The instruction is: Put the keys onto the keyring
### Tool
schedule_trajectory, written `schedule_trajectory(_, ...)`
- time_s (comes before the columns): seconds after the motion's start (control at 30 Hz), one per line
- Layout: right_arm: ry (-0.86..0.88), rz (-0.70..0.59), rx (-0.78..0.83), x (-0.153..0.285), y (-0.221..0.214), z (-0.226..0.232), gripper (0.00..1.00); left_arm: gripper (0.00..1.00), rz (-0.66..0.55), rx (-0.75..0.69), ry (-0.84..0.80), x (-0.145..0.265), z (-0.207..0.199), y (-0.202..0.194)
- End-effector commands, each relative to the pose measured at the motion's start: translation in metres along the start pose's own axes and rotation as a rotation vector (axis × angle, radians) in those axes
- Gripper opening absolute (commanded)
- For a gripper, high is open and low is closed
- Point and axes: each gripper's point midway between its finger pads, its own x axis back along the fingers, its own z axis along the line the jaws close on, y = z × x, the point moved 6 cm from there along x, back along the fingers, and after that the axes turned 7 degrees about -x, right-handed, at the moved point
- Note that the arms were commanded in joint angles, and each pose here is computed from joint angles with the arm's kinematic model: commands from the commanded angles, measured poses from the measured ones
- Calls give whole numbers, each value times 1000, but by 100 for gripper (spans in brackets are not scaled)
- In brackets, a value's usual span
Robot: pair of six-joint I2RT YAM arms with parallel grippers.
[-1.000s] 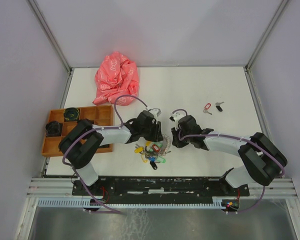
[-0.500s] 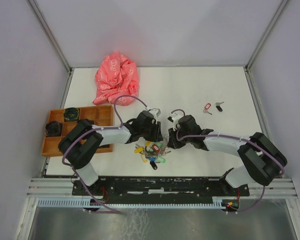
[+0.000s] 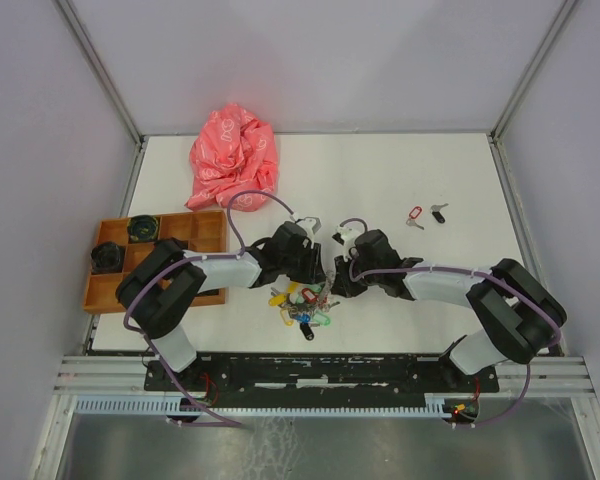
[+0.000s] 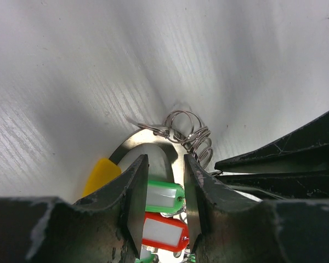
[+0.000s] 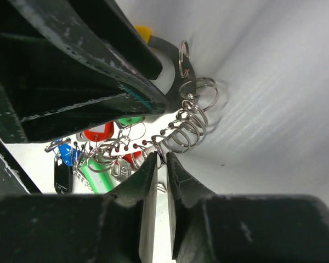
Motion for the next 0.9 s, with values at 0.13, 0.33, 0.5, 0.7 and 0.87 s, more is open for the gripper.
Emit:
schedule_trajectory(0.13, 96, -70, 39, 6, 22, 20, 13, 40, -19, -2, 16, 5, 3, 0)
schedule_trajectory(0.33, 87, -47, 36, 2, 21, 18, 15, 40, -25, -1, 14, 7, 3, 0)
schedule_trajectory(0.5, 61, -44, 34, -2, 23, 15, 17, 40, -29, -1, 9, 7, 3, -1)
schedule_trajectory(0.7, 61, -44, 41, -4, 26, 15, 14, 40, -31, 1, 9, 8, 4, -3)
schedule_trajectory(0.87, 44, -46, 65, 3, 29, 16, 5, 40, -54, -4, 7, 14, 7, -1)
